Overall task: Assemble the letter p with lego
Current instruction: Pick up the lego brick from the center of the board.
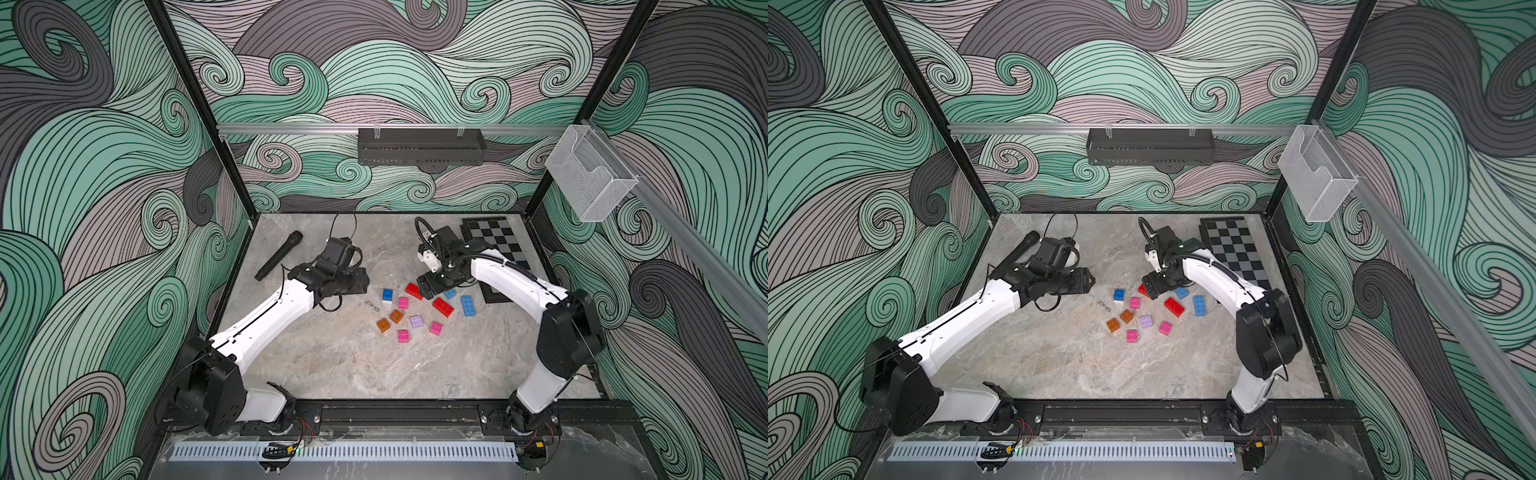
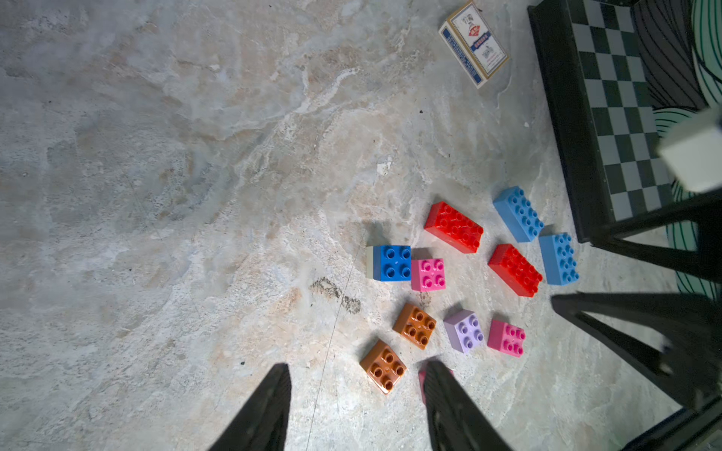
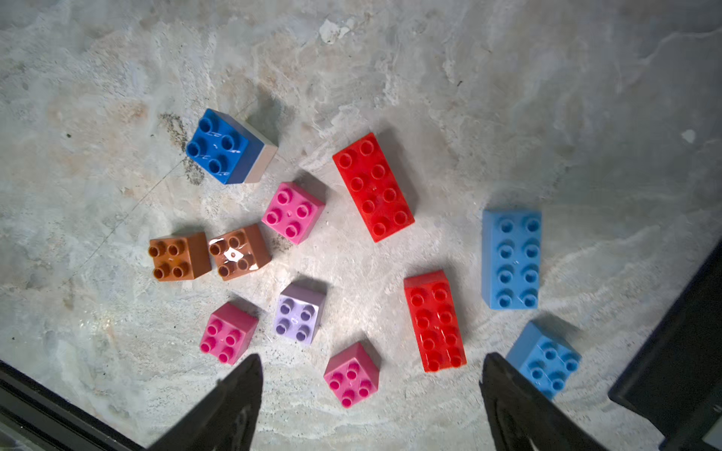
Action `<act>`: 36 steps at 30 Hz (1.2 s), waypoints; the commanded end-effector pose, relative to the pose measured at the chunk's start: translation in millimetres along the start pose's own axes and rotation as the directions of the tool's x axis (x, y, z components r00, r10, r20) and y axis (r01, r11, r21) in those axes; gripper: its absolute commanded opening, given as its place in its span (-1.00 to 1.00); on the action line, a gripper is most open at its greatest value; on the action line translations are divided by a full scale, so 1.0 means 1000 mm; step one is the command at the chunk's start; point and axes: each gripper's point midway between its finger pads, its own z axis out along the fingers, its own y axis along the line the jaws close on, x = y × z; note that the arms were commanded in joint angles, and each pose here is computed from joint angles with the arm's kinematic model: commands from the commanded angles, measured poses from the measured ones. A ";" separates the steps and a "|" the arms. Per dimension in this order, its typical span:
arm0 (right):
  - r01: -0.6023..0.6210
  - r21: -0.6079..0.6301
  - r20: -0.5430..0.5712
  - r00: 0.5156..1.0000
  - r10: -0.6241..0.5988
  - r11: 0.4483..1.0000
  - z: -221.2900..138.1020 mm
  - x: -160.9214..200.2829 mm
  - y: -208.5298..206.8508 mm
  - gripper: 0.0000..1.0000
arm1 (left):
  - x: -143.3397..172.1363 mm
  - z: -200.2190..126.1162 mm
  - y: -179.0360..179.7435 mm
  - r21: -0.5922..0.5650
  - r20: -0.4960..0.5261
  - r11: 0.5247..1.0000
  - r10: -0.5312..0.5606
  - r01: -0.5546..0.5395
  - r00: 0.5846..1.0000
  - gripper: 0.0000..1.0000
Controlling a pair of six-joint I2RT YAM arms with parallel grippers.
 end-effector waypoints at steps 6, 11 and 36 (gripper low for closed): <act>0.200 -0.044 -0.056 0.978 -0.202 0.979 0.025 -0.017 0.012 0.55 | -0.010 -0.012 -0.010 0.086 0.056 0.996 -0.015 0.010 0.998 0.12; 0.227 -0.033 -0.069 0.971 -0.229 0.973 0.042 -0.027 0.013 0.47 | -0.011 -0.013 -0.011 0.100 0.061 0.995 -0.018 0.012 0.998 0.11; 0.242 0.040 -0.086 0.967 -0.238 0.969 0.093 -0.045 -0.002 0.05 | -0.010 -0.006 -0.010 0.117 0.047 0.993 -0.026 0.020 0.999 0.10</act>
